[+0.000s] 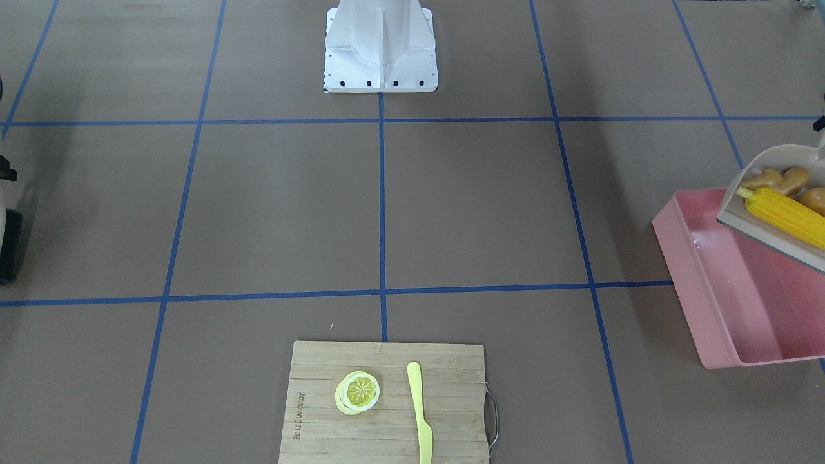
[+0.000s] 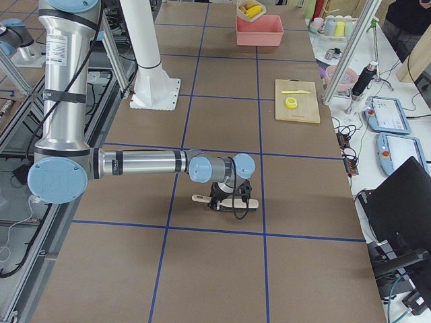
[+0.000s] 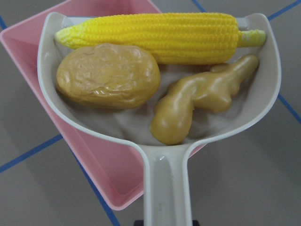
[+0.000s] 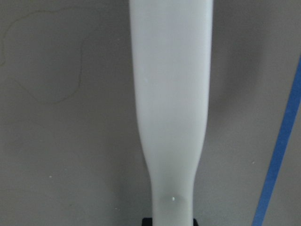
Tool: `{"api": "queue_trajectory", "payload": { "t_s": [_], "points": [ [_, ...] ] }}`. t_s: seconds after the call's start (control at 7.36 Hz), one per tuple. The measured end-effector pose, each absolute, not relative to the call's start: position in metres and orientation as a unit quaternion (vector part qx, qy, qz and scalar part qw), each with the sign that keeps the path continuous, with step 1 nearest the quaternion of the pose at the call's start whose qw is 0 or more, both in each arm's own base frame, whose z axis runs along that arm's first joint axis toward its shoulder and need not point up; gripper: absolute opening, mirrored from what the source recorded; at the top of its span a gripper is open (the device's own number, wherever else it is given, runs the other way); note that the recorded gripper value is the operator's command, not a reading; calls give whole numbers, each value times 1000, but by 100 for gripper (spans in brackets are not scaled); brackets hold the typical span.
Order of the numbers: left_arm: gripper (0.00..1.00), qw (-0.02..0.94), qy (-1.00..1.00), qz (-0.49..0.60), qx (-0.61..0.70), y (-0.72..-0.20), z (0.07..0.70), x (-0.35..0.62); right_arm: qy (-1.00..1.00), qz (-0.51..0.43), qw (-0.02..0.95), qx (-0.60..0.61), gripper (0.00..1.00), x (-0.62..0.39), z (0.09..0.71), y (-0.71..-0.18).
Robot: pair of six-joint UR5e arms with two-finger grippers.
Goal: Sweep and dump trash into bin
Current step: 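Shake the tilted dustpan over the pink bin to empty it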
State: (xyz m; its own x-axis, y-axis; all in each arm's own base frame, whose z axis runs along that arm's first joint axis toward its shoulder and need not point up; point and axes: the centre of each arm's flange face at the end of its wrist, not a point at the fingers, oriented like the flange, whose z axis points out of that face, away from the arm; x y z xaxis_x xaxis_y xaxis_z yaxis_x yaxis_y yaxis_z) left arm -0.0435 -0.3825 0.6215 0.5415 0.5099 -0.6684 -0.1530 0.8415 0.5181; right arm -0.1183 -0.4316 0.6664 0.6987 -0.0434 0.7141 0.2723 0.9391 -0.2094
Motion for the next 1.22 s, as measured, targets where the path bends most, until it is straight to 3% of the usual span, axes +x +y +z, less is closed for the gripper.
{"api": "queue_trajectory", "payload": {
  "t_s": [0.82,0.95,1.22],
  "points": [
    [14,903,316,271,105,-435,584,-63,-380,-90,909,-144,72,-119,660,-436],
    [14,909,297,276,96,-438,577,-65,-382,-89,909,-141,100,-117,658,-437],
    [14,913,282,281,89,-443,567,-66,-388,-87,911,-113,100,-107,650,-446]
  ]
}}
